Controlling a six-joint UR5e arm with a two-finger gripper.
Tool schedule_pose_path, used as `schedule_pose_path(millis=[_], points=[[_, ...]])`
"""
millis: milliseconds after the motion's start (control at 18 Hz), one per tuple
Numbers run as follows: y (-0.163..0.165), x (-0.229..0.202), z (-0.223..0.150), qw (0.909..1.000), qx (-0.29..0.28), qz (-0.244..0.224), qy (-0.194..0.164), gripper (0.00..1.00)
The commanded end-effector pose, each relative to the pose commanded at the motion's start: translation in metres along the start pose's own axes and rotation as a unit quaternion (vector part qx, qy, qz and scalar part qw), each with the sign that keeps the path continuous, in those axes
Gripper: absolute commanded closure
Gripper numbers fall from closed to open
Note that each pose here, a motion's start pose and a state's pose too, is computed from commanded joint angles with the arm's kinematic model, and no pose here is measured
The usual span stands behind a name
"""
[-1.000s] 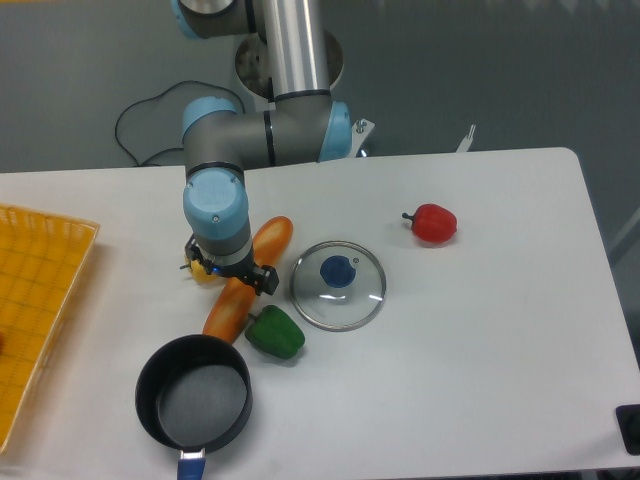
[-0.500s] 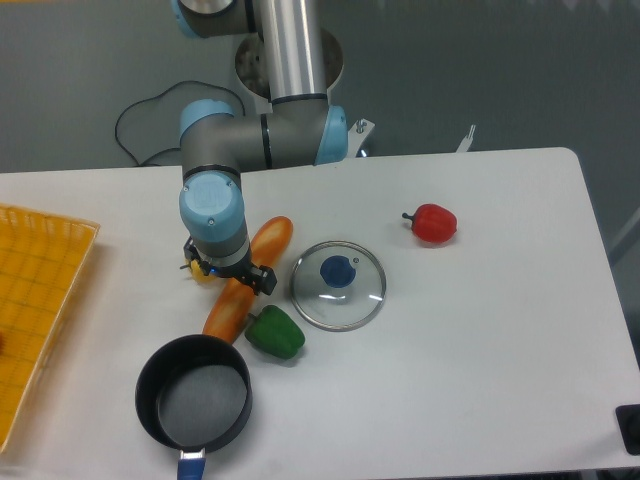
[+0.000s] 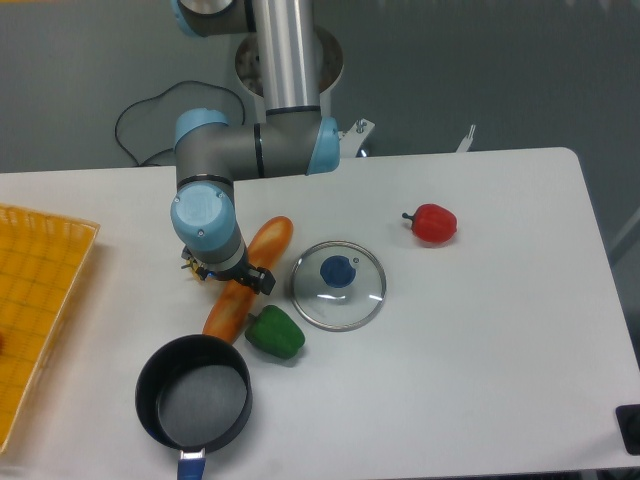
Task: Pick up the long bread
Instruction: 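Close the gripper around the bread's middle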
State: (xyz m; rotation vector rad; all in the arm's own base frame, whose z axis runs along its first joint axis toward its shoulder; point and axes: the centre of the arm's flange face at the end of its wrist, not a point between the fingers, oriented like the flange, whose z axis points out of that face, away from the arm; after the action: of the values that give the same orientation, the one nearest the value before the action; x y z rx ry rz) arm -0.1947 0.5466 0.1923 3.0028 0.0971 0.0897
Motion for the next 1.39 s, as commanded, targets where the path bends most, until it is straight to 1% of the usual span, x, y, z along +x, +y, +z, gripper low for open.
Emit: schedule_pose_path(millis=[167, 333, 500, 611, 722, 833, 1111, 1389], points=[[-0.007, 0.000, 0.001, 1.0000, 0.005, 0.001, -0.004, 0.00], [-0.007, -0.002, 0.001, 0.9999, 0.003, 0.002, -0.011, 0.00], [-0.013, -0.009, -0.016, 0.9998, 0.009, 0.003, -0.019, 0.00], [-0.013, -0.009, -0.020, 0.9998, 0.009, 0.003, -0.019, 0.00], [-0.013, -0.009, -0.014, 0.9998, 0.003, 0.002, -0.018, 0.00], [-0.011, -0.010, -0.014, 0.9997, -0.001, 0.002, -0.025, 0.00], [-0.011, -0.009, -0.005, 0.9997, -0.009, 0.003, -0.023, 0.00], [-0.010, 0.002, 0.008, 0.9992, -0.024, 0.012, -0.028, 0.00]])
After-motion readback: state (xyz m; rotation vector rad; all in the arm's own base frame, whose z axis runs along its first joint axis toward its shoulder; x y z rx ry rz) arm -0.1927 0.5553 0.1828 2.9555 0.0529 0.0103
